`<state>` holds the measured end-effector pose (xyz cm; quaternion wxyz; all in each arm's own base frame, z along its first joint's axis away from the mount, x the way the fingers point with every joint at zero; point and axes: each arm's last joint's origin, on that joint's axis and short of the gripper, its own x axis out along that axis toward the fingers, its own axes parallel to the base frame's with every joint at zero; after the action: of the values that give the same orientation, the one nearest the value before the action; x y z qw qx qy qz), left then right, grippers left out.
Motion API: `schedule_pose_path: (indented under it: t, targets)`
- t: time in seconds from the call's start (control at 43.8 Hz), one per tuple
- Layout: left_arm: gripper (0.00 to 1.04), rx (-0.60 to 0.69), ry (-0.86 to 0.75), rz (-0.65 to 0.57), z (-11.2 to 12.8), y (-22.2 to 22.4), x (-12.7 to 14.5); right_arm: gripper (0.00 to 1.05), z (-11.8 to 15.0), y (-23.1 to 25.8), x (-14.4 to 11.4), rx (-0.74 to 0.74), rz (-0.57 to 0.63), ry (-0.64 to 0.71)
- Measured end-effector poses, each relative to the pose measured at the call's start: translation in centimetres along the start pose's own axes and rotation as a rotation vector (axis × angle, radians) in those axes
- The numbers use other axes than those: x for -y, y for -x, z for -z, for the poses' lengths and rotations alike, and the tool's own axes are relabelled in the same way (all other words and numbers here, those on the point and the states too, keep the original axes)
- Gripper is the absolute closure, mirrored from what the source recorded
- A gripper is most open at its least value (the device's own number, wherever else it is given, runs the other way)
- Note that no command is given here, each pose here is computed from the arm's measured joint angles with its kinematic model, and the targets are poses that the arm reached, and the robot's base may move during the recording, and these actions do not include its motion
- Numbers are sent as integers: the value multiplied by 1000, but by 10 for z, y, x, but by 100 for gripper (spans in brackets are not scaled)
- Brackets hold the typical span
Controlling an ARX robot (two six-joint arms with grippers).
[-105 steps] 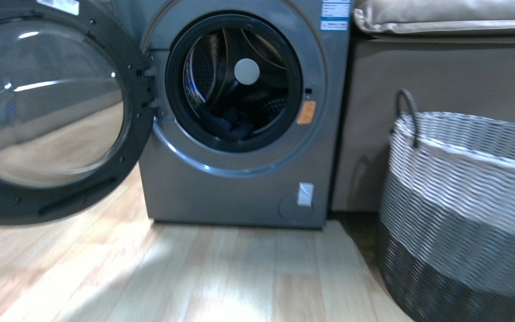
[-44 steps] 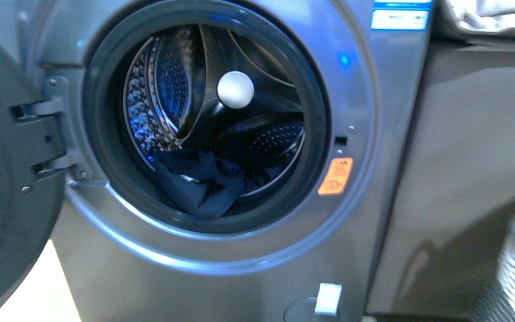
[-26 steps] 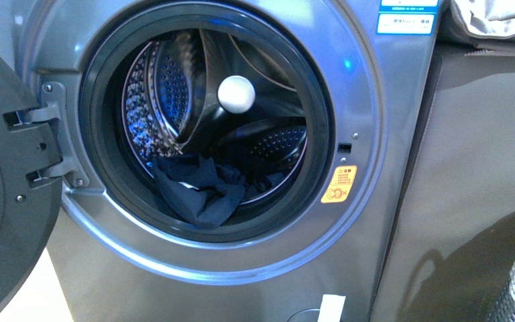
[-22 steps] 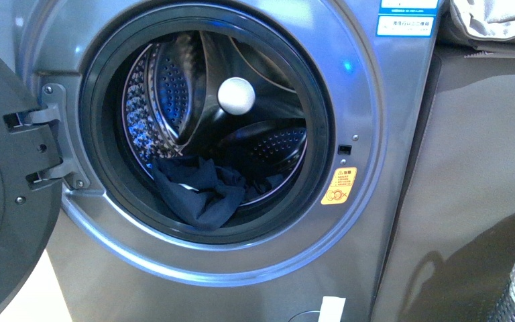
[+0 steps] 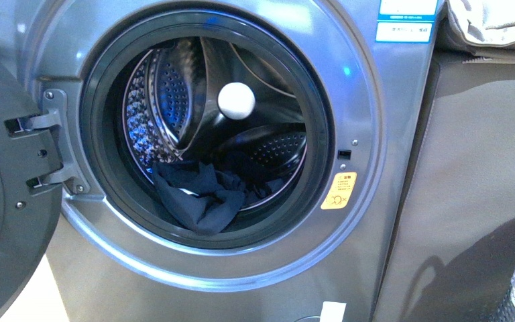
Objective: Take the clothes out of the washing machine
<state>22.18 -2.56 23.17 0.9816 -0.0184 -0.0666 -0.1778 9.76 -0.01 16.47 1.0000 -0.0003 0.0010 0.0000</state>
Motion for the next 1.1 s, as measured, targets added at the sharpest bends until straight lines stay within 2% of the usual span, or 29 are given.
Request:
schedule_pose_path:
  t: [0.48,1.097]
  targets:
    - [6,-92,-55,44,19,-99,-9,7,0,0,0,0,0,0]
    - [6,-263,-97,-39,85,-239,-19,7,0,0,0,0,0,0]
